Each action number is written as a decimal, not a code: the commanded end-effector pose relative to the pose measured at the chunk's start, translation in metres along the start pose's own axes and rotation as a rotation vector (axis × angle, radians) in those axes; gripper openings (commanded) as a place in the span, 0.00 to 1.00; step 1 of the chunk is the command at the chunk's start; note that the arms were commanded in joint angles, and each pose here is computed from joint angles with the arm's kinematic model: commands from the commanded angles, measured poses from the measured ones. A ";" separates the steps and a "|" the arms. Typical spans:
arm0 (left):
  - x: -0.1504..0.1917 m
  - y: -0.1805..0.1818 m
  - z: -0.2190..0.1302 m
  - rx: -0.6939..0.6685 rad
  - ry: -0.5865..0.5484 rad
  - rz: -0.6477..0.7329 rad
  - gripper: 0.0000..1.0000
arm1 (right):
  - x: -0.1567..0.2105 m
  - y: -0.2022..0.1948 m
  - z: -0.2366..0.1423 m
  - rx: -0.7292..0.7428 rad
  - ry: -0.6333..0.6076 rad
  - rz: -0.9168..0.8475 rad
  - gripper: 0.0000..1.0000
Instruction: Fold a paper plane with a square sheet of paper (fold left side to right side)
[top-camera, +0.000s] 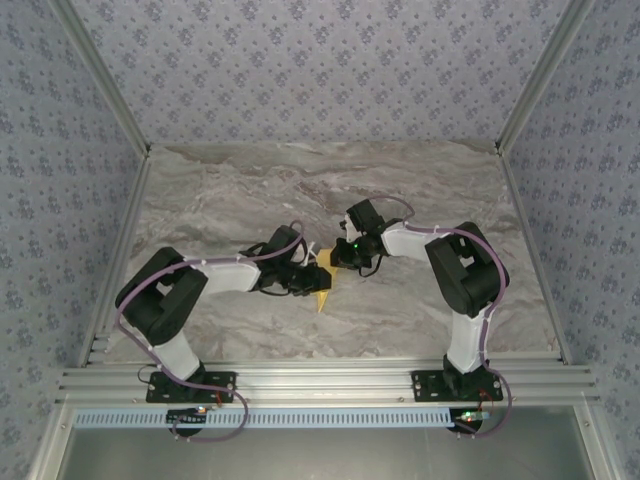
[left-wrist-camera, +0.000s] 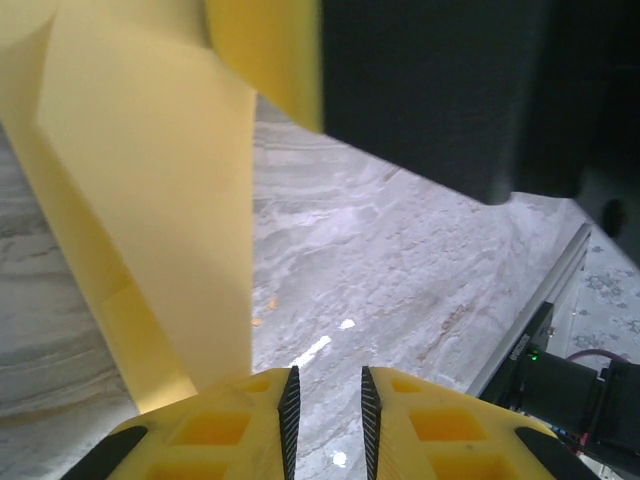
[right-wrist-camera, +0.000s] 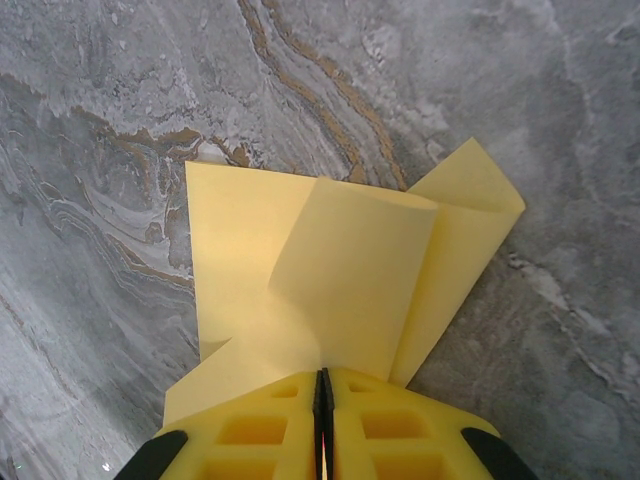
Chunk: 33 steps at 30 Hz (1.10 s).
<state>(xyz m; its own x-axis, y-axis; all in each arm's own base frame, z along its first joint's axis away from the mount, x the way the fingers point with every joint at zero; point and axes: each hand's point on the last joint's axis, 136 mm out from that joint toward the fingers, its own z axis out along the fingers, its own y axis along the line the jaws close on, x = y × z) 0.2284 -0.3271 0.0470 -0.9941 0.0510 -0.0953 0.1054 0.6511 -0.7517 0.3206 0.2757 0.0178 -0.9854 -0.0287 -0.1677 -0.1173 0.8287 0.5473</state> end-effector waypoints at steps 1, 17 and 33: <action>0.003 0.012 0.005 -0.044 0.024 -0.018 0.25 | 0.030 -0.037 0.012 0.138 0.103 0.046 0.13; 0.016 0.036 0.012 -0.108 0.053 -0.063 0.23 | 0.023 -0.029 0.010 0.114 0.083 0.031 0.12; 0.036 0.059 0.019 -0.218 0.071 -0.094 0.07 | 0.010 0.027 -0.042 -0.129 -0.085 -0.068 0.02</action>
<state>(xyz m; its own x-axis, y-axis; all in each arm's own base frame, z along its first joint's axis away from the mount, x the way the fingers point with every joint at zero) 0.2181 -0.3213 0.0170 -0.9980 0.0357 -0.0522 0.0618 0.7229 -0.6882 0.3133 0.2698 0.0601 -0.9622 -0.0114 -0.2720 -0.1788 0.7800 0.5997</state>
